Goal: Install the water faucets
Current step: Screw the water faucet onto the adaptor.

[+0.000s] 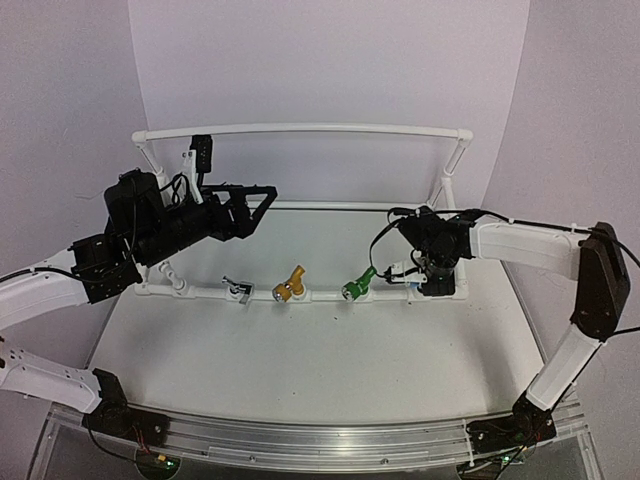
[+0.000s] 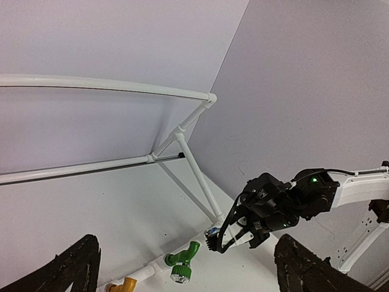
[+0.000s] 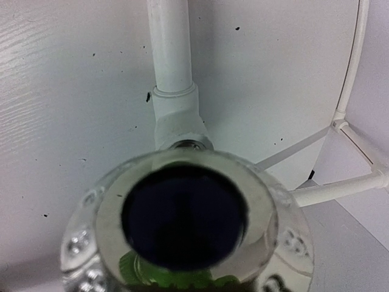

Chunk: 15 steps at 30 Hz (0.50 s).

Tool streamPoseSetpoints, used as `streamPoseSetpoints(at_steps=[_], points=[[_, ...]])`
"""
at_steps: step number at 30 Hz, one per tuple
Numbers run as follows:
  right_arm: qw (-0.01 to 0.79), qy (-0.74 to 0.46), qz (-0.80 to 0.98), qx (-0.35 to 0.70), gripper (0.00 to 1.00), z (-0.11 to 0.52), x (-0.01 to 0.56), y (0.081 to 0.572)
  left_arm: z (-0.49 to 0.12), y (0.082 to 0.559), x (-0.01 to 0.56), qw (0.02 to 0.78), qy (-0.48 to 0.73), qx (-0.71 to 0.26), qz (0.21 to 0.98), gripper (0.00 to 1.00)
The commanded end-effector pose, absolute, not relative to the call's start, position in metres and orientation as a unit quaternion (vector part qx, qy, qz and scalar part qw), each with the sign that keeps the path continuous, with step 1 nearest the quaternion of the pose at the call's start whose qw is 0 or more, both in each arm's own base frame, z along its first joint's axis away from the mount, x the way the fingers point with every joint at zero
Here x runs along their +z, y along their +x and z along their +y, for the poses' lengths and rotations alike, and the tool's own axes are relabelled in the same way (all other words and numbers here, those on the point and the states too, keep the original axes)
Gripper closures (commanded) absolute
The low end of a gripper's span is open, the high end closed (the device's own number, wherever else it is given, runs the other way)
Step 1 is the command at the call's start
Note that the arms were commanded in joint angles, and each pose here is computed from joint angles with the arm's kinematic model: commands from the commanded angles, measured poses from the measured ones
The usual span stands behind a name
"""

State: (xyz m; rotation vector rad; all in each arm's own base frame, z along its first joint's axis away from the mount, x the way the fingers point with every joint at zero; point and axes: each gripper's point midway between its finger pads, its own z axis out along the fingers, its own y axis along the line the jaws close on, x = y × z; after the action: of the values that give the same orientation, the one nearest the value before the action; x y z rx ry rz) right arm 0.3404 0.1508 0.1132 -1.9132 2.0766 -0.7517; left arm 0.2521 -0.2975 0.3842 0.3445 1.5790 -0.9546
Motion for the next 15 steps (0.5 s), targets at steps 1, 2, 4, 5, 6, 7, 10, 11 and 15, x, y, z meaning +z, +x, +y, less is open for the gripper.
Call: streamPoseSetpoints(at_steps=[1, 2, 4, 5, 6, 7, 10, 11, 15], points=[[0.113, -0.646, 0.711, -0.253, 1.0, 0.151, 0.118, 0.35, -0.292, 0.251, 0.398, 0.605, 0.147, -0.408, 0.668, 0.0], [0.109, -0.646, 0.712, -0.254, 1.0, 0.15, 0.116, 0.352, -0.291, 0.251, 0.398, 0.605, 0.147, -0.408, 0.667, 0.0], [0.104, -0.647, 0.712, -0.253, 1.0, 0.148, 0.113, 0.352, -0.291, 0.251, 0.398, 0.605, 0.147, -0.408, 0.668, 0.0], [0.101, -0.648, 0.712, -0.253, 1.0, 0.147, 0.112, 0.351, -0.291, 0.251, 0.398, 0.605, 0.146, -0.407, 0.668, 0.0], [0.097, -0.649, 0.711, -0.252, 1.0, 0.146, 0.11, 0.35, -0.29, 0.251, 0.398, 0.606, 0.146, -0.407, 0.668, 0.0], [0.093, -0.65, 0.711, -0.251, 1.0, 0.145, 0.107, 0.348, -0.29, 0.251, 0.398, 0.606, 0.146, -0.407, 0.668, 0.0], [0.087, -0.653, 0.712, -0.243, 1.0, 0.144, 0.102, 0.344, -0.291, 0.251, 0.397, 0.606, 0.147, -0.406, 0.668, 0.0], [0.086, -0.653, 0.713, -0.24, 1.0, 0.145, 0.1, 0.343, -0.291, 0.251, 0.397, 0.606, 0.147, -0.406, 0.668, 0.0], [0.087, -0.655, 0.716, -0.227, 1.0, 0.149, 0.098, 0.341, -0.291, 0.252, 0.398, 0.607, 0.148, -0.405, 0.668, 0.0]])
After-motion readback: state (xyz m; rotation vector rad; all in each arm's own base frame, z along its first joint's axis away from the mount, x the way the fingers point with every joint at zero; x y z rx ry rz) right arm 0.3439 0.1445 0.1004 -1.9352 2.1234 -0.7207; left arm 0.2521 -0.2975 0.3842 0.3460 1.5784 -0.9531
